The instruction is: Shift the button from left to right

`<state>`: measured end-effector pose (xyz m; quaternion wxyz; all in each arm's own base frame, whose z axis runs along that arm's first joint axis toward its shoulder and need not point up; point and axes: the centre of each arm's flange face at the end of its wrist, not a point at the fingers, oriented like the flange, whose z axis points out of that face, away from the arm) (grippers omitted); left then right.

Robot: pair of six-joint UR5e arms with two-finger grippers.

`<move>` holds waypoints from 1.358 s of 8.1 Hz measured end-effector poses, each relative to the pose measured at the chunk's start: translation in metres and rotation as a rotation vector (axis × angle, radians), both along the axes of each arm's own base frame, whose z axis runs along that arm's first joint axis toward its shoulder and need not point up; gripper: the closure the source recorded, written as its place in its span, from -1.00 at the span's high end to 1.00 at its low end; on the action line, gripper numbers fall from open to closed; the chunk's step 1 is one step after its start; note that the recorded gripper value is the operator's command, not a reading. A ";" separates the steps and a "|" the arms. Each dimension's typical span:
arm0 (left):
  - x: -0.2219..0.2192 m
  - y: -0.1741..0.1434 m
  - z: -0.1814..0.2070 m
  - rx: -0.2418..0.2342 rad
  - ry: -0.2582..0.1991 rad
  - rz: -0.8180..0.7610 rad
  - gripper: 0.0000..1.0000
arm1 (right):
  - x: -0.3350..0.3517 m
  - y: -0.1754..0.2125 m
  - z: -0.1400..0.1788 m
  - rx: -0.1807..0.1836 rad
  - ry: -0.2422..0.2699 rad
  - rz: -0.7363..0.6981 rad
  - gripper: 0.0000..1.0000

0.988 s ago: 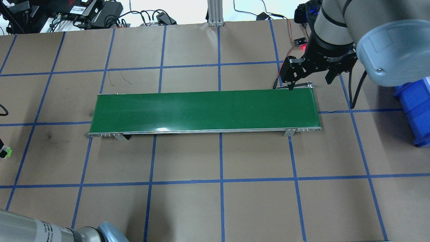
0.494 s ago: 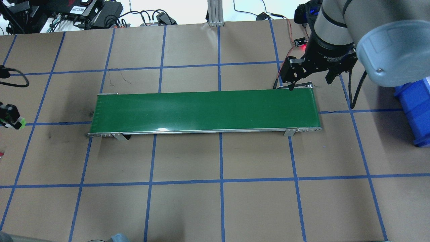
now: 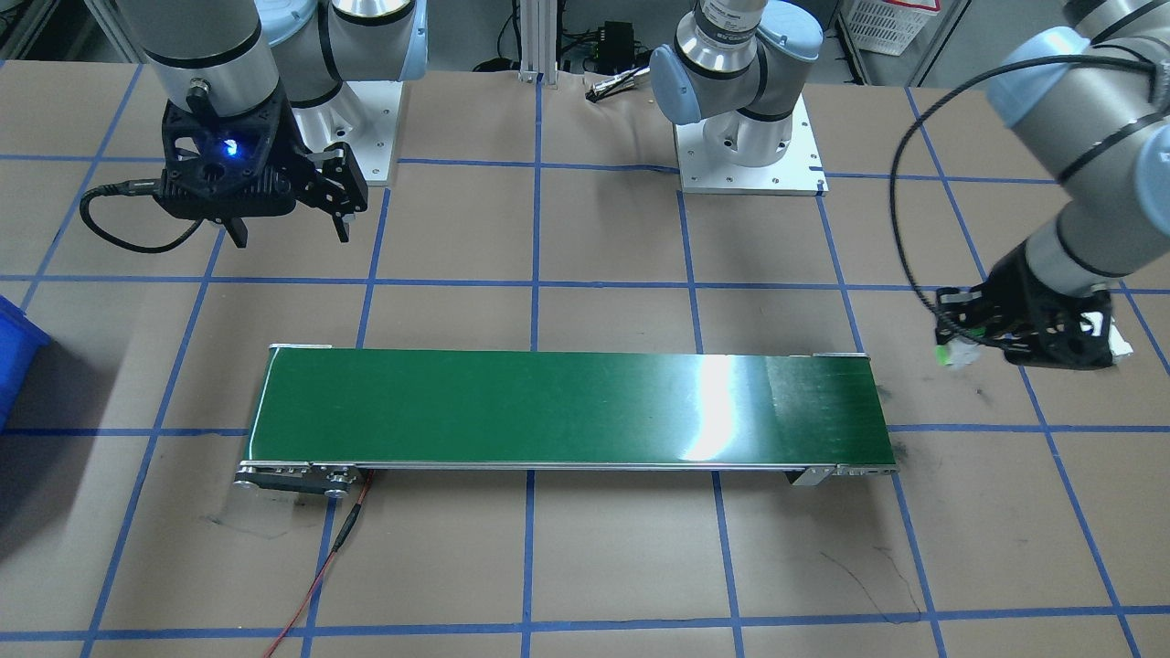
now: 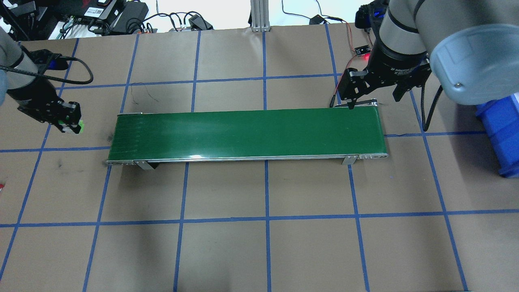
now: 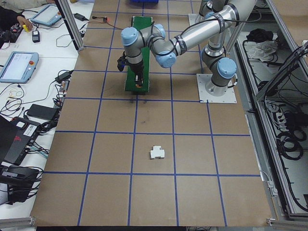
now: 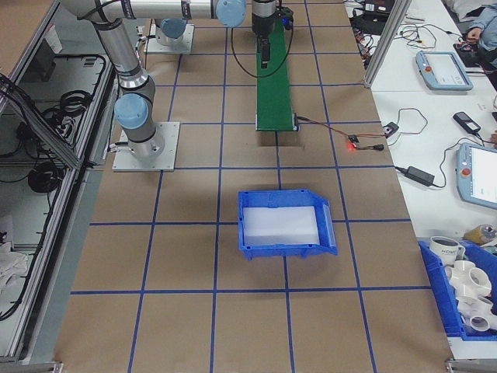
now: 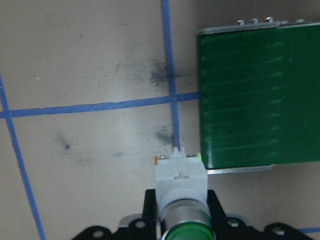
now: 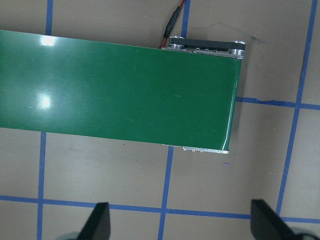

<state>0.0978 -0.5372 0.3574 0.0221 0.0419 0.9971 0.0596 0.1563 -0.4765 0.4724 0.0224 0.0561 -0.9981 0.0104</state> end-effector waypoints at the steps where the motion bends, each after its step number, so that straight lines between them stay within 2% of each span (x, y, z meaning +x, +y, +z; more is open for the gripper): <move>1: -0.027 -0.005 -0.002 -0.010 0.022 0.008 -1.00 | 0.000 0.000 0.000 0.000 0.000 -0.001 1.00; 3: -0.049 -0.013 -0.012 -0.017 0.062 0.062 -1.00 | 0.000 0.000 0.000 0.000 -0.001 -0.001 1.00; 7: -0.046 -0.035 -0.059 0.025 0.075 0.113 -0.88 | 0.000 0.000 0.000 0.000 0.000 -0.001 1.00; 10: -0.046 -0.038 -0.076 0.053 0.084 0.119 -0.58 | 0.000 0.000 0.000 0.000 0.000 -0.001 1.00; 11: -0.046 -0.038 -0.080 0.062 0.086 0.118 -0.31 | 0.000 0.000 0.000 0.001 0.000 -0.001 1.00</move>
